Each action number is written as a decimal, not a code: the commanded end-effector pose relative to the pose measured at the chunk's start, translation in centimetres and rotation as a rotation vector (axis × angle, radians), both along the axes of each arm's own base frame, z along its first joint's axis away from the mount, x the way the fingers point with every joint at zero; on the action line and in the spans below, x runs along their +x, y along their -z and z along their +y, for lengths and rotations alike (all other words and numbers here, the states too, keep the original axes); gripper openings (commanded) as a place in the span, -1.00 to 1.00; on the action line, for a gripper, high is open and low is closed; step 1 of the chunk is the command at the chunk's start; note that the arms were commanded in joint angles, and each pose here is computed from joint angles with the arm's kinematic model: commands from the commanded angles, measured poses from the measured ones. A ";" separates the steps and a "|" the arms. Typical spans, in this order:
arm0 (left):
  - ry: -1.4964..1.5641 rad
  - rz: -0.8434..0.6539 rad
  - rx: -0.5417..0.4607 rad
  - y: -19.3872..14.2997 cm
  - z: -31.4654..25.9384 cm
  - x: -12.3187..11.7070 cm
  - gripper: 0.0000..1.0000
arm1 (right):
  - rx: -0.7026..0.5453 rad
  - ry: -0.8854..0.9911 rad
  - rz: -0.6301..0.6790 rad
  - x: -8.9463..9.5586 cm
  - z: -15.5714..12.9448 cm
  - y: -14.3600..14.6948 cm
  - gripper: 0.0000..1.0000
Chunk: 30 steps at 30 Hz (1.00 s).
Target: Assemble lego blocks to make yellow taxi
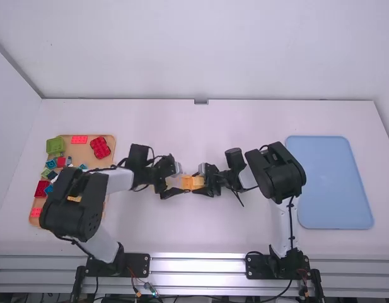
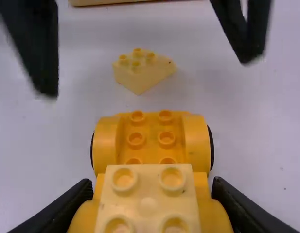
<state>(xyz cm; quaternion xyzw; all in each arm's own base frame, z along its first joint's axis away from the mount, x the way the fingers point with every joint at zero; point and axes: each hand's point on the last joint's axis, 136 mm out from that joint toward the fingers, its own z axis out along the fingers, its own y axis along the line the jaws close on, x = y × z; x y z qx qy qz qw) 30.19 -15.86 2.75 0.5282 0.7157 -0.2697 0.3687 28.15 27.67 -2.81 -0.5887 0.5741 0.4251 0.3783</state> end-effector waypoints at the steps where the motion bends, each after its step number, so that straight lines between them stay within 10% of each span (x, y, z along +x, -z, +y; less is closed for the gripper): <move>1: 0.031 -0.072 -0.095 -2.4 2.3 0.4 0.99 | 0.004 0.005 0.029 0.0 -0.3 0.4 0.29; 8: 0.053 -0.082 -0.100 -1.1 6.1 0.1 1.00 | 0.029 -0.016 0.039 -0.4 -0.2 0.0 0.33; 15: 0.110 -0.054 -0.046 1.7 6.4 1.1 0.99 | 0.035 0.025 0.106 0.1 0.1 -0.5 1.00; 30: 0.272 -0.048 -0.022 3.4 6.3 0.2 0.98 | -0.035 0.102 0.008 0.0 -1.4 -8.4 0.97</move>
